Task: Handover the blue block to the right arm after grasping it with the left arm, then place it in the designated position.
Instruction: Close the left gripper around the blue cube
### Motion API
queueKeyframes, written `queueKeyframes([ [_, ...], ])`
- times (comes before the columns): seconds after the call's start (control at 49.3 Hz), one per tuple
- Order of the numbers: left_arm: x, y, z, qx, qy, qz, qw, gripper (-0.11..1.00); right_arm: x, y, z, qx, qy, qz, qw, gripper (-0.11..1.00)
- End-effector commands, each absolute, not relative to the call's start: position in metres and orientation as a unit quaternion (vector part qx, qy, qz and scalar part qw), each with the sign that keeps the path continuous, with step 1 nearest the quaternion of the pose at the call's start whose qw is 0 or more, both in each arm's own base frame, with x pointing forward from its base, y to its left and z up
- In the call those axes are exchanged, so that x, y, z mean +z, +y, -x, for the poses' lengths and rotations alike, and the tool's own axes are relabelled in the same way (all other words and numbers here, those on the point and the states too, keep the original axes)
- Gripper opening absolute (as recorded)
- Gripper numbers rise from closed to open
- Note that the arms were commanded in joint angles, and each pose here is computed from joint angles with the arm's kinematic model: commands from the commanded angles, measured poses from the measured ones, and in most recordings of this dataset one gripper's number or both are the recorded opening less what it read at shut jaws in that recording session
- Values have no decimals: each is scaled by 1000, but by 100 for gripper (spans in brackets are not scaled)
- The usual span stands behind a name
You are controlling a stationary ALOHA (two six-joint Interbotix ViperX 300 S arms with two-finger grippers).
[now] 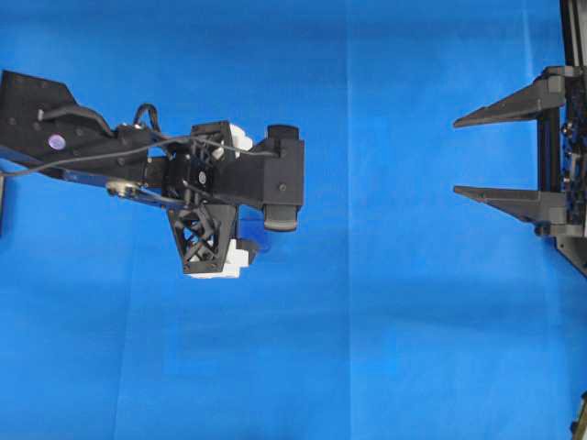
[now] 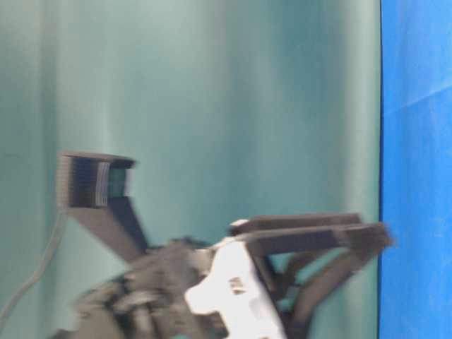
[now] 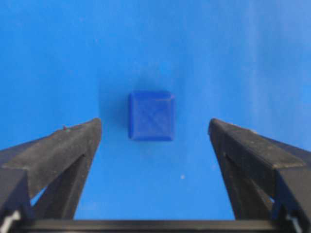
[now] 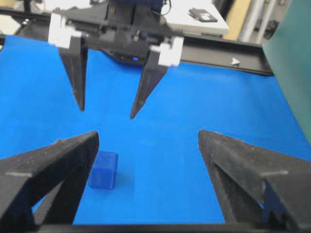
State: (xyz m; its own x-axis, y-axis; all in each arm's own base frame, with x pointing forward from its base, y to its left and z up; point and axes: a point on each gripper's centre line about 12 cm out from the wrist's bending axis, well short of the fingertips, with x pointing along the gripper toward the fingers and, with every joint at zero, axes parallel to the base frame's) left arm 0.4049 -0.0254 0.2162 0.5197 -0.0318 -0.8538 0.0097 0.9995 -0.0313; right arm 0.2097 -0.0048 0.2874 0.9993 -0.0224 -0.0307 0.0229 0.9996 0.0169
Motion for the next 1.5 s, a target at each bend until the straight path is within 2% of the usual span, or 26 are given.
queueKeyframes([
  [0.0, 213, -25, -407, -13, 476, 10, 879, 93, 298, -6, -213, -14, 0, -11, 1000, 97],
  [0.345, 173, -26, -413, -13, 472, 10, 881, 93, 294, -7, -215, -16, 6, -10, 1000, 97],
  [0.77, 116, -26, -417, -12, 499, 9, 867, 93, 293, -7, -216, -16, 7, -11, 1000, 97],
  [1.095, 114, -26, -418, -13, 499, 7, 866, 91, 293, -7, -216, -16, 9, -10, 1000, 97],
  [1.196, 114, -27, -418, -14, 501, 6, 865, 82, 293, -7, -216, -16, 9, -11, 1000, 97],
  [1.338, 115, -27, -417, -16, 504, 3, 864, 45, 292, -7, -217, -16, 10, -10, 1000, 97],
  [1.48, 115, -27, -417, -16, 503, 3, 864, 46, 292, -7, -217, -16, 10, -10, 1000, 97],
])
